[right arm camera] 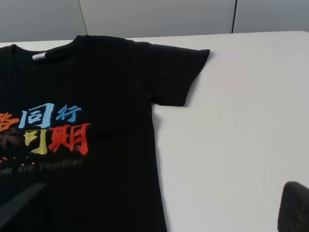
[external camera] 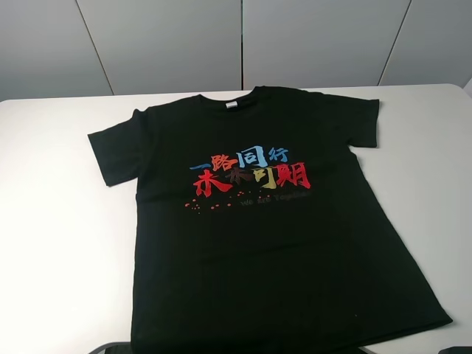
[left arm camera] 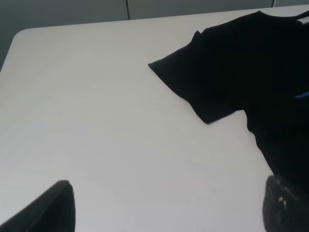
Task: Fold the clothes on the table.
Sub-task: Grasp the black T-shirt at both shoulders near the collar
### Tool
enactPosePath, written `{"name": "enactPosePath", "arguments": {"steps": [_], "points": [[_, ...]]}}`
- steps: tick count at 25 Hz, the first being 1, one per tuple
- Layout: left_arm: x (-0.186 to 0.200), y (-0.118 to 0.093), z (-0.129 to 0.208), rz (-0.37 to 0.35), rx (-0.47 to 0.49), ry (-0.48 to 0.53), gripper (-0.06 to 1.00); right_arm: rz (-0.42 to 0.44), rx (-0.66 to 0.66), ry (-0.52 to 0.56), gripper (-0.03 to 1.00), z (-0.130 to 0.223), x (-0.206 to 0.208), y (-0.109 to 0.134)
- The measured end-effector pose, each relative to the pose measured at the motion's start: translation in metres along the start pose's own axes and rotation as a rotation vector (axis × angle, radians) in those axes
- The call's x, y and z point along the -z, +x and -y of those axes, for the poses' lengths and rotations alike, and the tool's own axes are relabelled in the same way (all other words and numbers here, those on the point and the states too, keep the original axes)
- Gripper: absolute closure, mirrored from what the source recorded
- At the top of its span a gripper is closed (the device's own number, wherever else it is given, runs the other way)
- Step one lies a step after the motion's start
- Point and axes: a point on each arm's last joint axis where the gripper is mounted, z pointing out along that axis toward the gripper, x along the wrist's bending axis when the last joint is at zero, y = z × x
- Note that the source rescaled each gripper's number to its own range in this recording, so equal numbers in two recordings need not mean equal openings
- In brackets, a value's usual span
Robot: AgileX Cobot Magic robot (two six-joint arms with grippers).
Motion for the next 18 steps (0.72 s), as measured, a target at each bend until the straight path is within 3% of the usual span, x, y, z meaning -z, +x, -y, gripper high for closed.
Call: {"name": "enactPosePath", "arguments": {"steps": [18], "points": [[0.0000, 0.0000, 0.0000, 0.000, -0.004, 0.000, -0.06, 0.000, -0.002, 0.000, -0.03, 0.0000, 0.0000, 0.0000]]}}
